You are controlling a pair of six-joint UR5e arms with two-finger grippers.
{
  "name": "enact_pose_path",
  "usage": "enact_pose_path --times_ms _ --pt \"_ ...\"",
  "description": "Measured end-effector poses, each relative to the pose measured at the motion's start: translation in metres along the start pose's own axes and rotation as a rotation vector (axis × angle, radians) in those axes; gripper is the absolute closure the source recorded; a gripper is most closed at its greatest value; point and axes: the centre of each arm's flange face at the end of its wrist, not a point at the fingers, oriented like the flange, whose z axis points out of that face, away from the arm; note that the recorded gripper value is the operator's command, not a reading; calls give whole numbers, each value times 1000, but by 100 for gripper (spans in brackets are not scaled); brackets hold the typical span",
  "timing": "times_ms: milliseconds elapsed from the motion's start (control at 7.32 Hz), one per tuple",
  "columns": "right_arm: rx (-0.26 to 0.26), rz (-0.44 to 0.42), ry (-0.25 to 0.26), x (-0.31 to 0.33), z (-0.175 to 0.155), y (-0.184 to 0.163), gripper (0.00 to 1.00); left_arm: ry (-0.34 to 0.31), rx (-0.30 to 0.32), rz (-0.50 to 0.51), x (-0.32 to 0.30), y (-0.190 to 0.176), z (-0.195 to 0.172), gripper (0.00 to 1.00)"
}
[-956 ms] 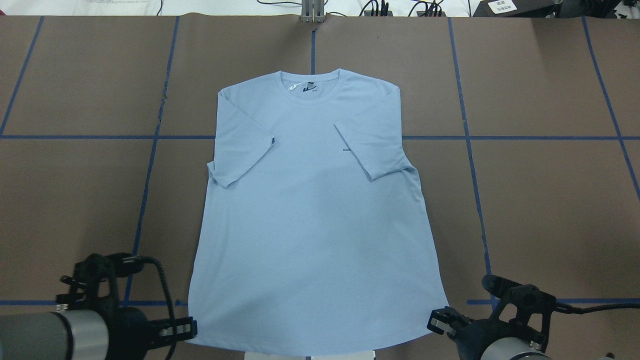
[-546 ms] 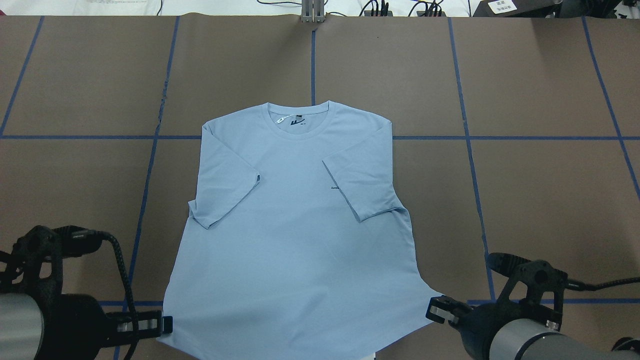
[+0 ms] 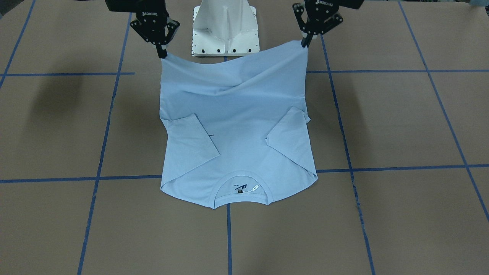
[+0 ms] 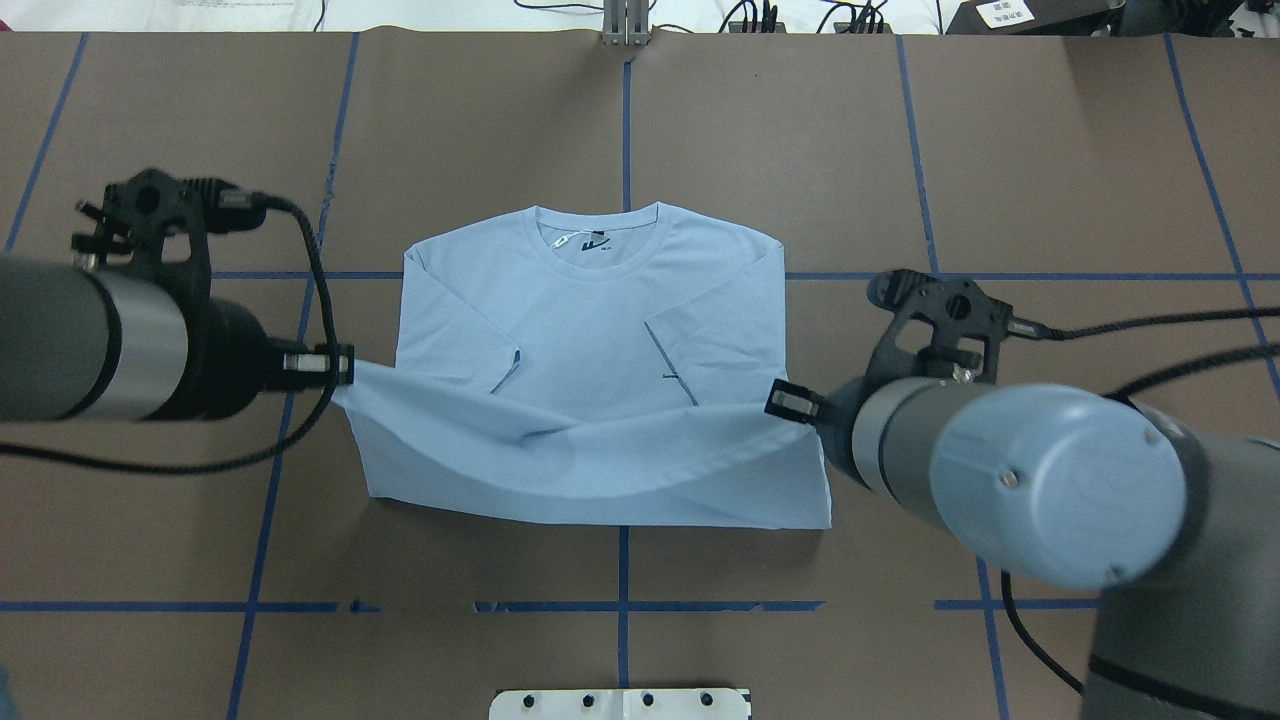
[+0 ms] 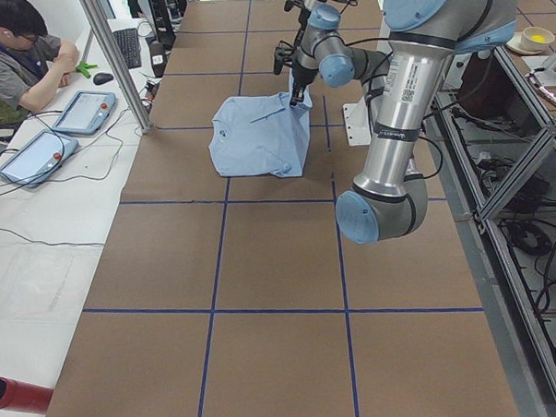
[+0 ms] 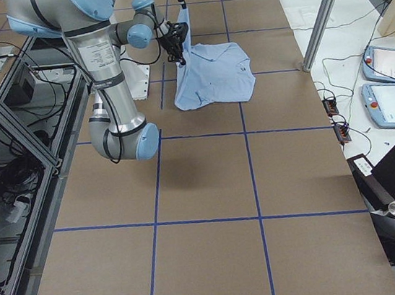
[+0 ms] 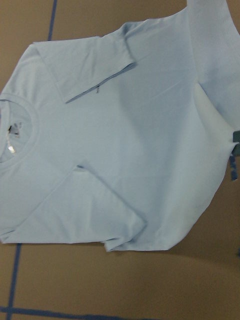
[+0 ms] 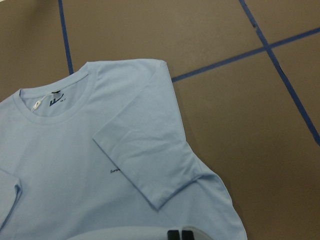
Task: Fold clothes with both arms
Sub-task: 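Lift the hem with both grippers and fold it toward the collar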
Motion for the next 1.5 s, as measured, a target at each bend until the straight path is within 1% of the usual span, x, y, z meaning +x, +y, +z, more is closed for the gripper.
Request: enact_pose_path --times_ms 137,273,546,683,819,956,1229,1366,1502 --pt "29 4 27 -12 22 -26 100 -61 22 10 -12 -34 20 100" --pt "61 17 41 -21 50 -52 100 -106 30 8 -21 -58 42 100" --pt "103 27 72 -31 105 -99 100 -151 57 -4 -29 -98 106 100" --pt "113 23 100 -33 127 -117 100 -158 76 -4 -32 -115 140 100" --pt "119 20 127 -39 147 -127 100 -161 88 -3 -36 -126 170 100" --pt "122 18 141 -47 170 -134 100 -168 94 -4 -39 -135 194 100" --pt "129 15 130 -50 220 -139 100 -177 95 -4 -42 -150 239 100" --pt "130 13 135 -47 235 -141 100 -177 94 -1 -46 -153 256 100" --pt "129 9 142 -44 243 -141 100 -175 94 8 -49 -154 268 100"
